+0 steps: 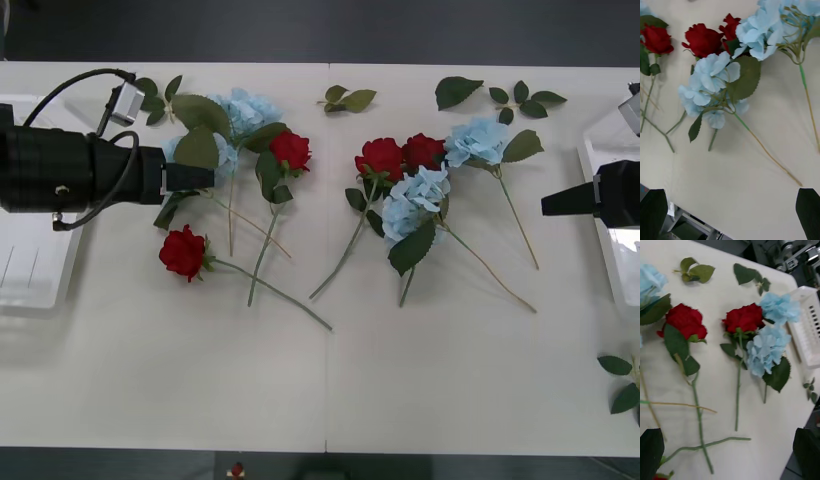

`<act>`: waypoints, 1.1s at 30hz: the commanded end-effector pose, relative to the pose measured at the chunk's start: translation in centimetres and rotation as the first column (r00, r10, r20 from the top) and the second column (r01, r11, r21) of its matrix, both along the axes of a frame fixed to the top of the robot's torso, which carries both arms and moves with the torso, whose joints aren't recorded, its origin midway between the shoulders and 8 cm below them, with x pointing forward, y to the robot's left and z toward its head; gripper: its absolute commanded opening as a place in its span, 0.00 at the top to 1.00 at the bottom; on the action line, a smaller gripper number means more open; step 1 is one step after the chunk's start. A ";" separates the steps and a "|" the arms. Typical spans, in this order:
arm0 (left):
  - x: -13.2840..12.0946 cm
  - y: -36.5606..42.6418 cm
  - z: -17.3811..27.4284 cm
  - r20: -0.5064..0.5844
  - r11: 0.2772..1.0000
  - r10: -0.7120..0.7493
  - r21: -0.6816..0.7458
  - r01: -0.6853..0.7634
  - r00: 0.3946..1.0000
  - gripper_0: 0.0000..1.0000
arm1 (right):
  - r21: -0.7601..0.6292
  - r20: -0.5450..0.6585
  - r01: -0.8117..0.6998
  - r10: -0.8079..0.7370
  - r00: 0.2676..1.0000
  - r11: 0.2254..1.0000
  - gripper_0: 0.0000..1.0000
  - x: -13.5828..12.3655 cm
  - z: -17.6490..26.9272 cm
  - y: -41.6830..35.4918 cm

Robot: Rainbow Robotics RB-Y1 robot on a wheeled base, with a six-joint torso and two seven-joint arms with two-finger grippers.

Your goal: Put the red flowers into the right box and the blue flowers into the left box

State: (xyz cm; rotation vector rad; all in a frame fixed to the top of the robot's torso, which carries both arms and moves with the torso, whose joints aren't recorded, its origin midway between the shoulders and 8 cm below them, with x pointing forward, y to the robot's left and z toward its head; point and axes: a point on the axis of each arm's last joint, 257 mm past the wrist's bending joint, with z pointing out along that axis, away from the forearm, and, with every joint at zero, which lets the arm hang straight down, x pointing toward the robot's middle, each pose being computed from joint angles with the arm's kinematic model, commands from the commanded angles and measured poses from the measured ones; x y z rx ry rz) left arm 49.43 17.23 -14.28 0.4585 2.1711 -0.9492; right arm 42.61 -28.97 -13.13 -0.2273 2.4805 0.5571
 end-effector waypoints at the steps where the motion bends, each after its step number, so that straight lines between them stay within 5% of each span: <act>1: 0.8 -2.1 0.4 -0.067 0.997 0.082 -0.007 -0.083 0.994 0.00 | -0.016 0.008 0.054 -0.054 0.998 0.998 0.00 1.4 -1.3 0.1; 20: 3.9 -4.9 -2.3 -0.061 0.910 0.393 0.170 -0.378 0.917 0.00 | -0.247 0.104 0.200 -0.179 0.978 0.948 0.00 13.6 -5.9 -4.0; 33: 4.0 -1.0 -5.7 0.094 0.641 0.696 0.367 -0.674 0.712 0.00 | -0.333 0.110 0.245 -0.220 0.969 0.911 0.00 17.8 -10.3 -4.5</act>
